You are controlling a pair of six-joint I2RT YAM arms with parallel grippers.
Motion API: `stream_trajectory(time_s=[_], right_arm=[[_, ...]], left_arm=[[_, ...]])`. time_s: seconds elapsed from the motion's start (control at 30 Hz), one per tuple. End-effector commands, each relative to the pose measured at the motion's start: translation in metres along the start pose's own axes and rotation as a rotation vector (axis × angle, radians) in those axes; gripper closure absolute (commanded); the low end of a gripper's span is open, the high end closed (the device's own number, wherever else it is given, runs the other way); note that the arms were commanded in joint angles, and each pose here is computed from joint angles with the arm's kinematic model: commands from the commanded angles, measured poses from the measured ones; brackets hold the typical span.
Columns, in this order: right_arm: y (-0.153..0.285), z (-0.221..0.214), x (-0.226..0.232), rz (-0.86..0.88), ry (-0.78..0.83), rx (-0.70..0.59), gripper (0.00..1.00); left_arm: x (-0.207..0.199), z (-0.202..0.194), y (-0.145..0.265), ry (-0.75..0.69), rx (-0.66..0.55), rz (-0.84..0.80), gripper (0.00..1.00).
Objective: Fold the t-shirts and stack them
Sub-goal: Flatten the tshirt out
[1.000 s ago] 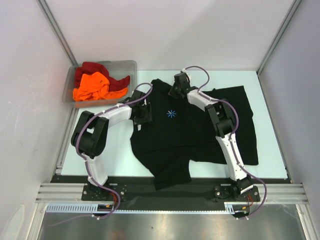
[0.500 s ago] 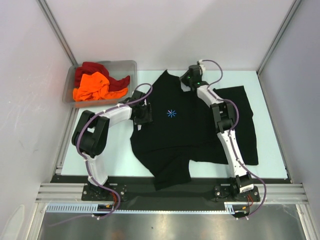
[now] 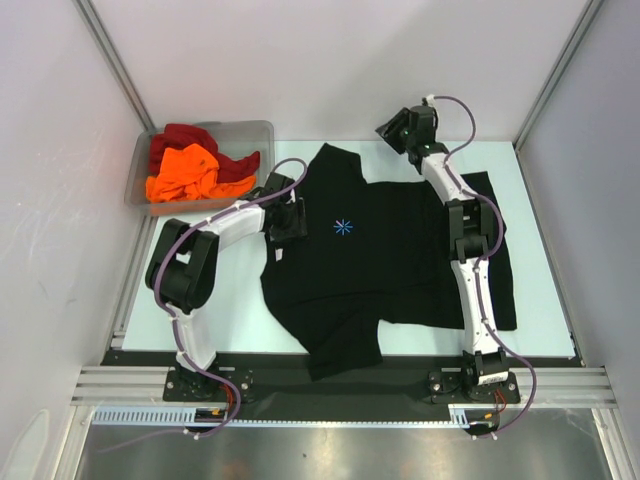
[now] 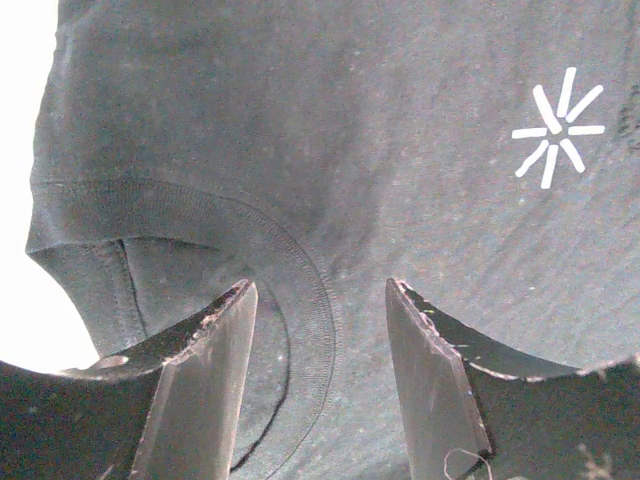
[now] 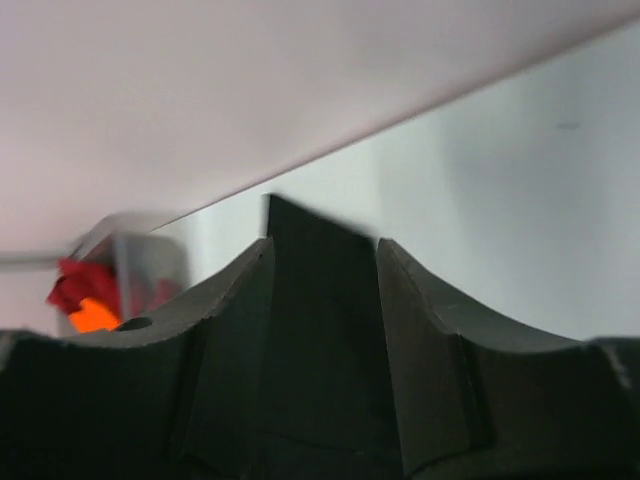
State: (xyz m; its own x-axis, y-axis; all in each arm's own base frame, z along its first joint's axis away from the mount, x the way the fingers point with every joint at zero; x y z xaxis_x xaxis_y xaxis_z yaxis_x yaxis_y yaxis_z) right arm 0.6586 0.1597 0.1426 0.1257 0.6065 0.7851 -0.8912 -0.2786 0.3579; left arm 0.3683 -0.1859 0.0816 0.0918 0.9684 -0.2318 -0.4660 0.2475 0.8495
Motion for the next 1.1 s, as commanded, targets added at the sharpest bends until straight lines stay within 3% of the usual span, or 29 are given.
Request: stream_trajectory(time_s=[0.0, 0.17, 0.2, 0.3, 0.7, 0.87, 1.07], right_arm=[[0.026, -0.036, 0.069, 0.143, 0.057, 0.123, 0.48], [0.014, -0.081, 0.074, 0.137, 0.040, 0.163, 0.53], [0.010, -0.092, 0.071, 0.135, 0.031, 0.174, 0.63], [0.003, -0.106, 0.067, 0.125, 0.000, 0.184, 0.74], [-0.016, -0.144, 0.027, -0.035, 0.051, 0.161, 0.72], [-0.019, -0.132, 0.013, -0.097, 0.109, 0.108, 0.71], [-0.018, -0.083, -0.021, -0.209, 0.170, 0.028, 0.69]], left_arm=[[-0.006, 0.018, 0.009, -0.014, -0.042, -0.034, 0.40], [-0.007, 0.019, 0.009, -0.002, -0.042, -0.039, 0.40], [-0.007, 0.018, 0.008, 0.001, -0.041, -0.037, 0.39], [-0.007, 0.019, 0.008, 0.006, -0.049, -0.042, 0.40], [-0.006, 0.025, 0.013, 0.050, -0.082, -0.066, 0.39], [0.000, 0.020, 0.012, 0.048, -0.069, -0.061, 0.39], [0.008, 0.019, 0.014, 0.040, -0.064, -0.053, 0.39]])
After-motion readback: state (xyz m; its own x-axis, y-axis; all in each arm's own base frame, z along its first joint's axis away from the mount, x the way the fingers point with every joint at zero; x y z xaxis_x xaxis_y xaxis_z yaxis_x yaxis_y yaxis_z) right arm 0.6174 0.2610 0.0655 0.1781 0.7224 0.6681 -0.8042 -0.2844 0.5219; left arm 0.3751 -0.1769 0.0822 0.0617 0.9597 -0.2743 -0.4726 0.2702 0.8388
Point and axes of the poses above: each gripper's point midway between its finger pads, its own y axis back along the fingers, its own x axis along the line the jaws close on, z = x × y, the point moved 5 cm from there along y, back along the fingers, and after that the axes turned 6 degrees about -y, right-handed, at the moved point
